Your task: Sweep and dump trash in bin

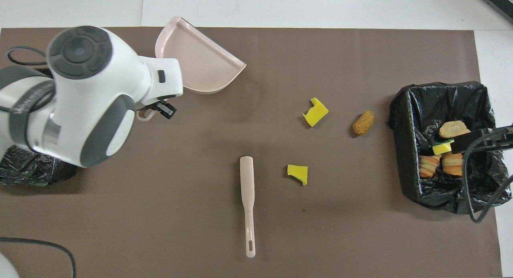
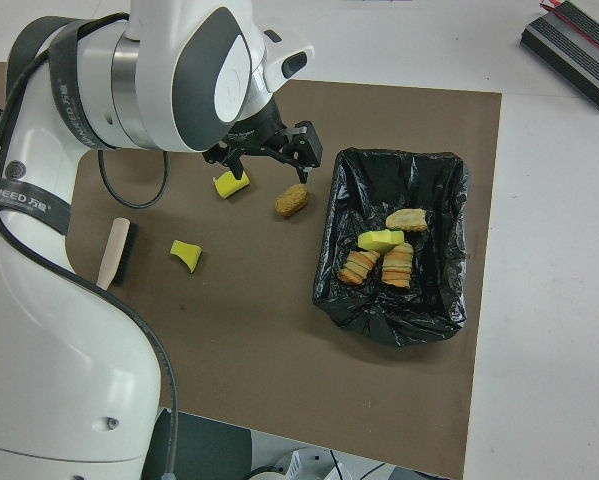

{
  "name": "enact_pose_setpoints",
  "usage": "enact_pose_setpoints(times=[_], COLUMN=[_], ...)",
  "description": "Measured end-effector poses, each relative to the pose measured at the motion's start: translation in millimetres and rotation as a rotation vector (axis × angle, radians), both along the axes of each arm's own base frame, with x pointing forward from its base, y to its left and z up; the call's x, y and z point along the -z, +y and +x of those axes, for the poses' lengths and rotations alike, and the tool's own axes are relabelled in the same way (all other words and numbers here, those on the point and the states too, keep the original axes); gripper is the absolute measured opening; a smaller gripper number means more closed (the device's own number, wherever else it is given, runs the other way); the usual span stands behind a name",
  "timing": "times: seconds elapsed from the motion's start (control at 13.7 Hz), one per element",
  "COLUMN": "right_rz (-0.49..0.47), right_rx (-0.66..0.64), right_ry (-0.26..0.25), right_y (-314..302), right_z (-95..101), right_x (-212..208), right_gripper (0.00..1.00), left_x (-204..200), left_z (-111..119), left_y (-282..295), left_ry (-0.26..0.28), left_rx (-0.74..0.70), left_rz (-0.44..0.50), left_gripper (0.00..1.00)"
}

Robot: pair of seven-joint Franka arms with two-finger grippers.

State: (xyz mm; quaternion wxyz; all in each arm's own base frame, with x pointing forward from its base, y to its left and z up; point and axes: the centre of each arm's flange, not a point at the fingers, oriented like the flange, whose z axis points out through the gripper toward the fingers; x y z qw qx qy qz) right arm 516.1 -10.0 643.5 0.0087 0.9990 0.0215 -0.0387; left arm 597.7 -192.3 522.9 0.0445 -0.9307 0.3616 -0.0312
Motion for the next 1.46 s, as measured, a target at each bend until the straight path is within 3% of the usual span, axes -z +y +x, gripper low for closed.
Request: enact_pose_setpoints(times=[0.22, 0.44, 0.66, 1.1, 1.46], right_rz=[0.0, 0.0, 0.0, 0.002, 0.042], right_rx=[0.0, 0.0, 0.0, -0.008, -0.078], right_ry=[0.0, 0.0, 0.0, 0.001, -0.02], right_y=[0.0, 0.0, 0.0, 1.9, 101.7], right_z=[0.0, -0.1, -0.1, -0.2, -0.5], right_x=[0.0, 0.0, 0.0, 0.4, 49.0], right_gripper=[1.0, 1.0, 1.0, 1.0, 1.0], left_x=[6.8, 23.6, 34.1, 57.1, 68.5], left_z=[9.2, 9.1, -3.8, -18.6, -19.2], left_y=[76.0, 145.7, 156.3, 144.9, 142.5], left_ry=[0.085, 0.137, 0.168, 0.178, 0.153], left_rx=[0.177, 0.368, 0.516, 0.624, 0.634], left_rz=[-0.01, -0.02, -0.02, -0.016, -0.011], left_gripper=[0.32, 0.32, 0.32, 0.32, 0.32])
